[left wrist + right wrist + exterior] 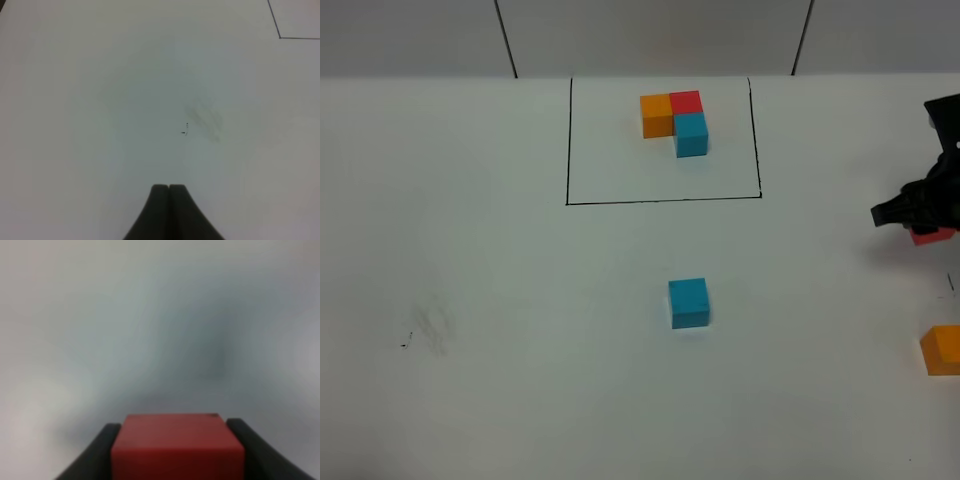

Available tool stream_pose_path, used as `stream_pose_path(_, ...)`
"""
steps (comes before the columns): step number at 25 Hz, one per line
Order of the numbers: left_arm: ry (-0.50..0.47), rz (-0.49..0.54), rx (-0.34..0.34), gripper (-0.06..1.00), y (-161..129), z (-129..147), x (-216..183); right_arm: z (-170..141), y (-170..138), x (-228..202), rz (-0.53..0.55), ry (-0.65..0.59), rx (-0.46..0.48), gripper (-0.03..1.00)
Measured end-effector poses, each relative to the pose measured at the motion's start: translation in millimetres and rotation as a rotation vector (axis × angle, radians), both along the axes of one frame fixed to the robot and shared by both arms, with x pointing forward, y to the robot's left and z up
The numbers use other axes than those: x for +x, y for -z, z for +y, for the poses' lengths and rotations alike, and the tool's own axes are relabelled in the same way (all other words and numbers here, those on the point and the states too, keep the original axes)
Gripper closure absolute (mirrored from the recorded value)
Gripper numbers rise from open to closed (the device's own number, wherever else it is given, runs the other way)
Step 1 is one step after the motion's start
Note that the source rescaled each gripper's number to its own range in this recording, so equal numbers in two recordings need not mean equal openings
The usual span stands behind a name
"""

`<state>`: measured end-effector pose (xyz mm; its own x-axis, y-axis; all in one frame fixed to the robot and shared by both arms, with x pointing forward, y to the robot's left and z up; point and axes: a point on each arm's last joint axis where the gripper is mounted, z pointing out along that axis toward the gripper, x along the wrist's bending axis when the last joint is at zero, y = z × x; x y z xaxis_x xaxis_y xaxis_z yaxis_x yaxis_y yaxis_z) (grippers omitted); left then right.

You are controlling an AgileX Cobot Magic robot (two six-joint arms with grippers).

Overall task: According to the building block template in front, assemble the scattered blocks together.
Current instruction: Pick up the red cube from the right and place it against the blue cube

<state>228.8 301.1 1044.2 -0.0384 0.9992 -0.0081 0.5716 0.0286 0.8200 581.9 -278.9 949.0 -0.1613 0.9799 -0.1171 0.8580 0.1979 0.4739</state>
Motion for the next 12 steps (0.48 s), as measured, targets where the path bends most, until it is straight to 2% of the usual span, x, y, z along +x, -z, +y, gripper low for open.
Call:
stream_pose_path(7, 0.0, -0.001, 0.0, 0.94, 0, 0, 0, 47, -46, 18, -0.062, -0.084, 0.037, 0.54)
stream_pose_path(12, 0.0, 0.0, 0.0, 0.94, 0, 0, 0, 88, -64, 18, -0.112, -0.156, 0.107, 0.54)
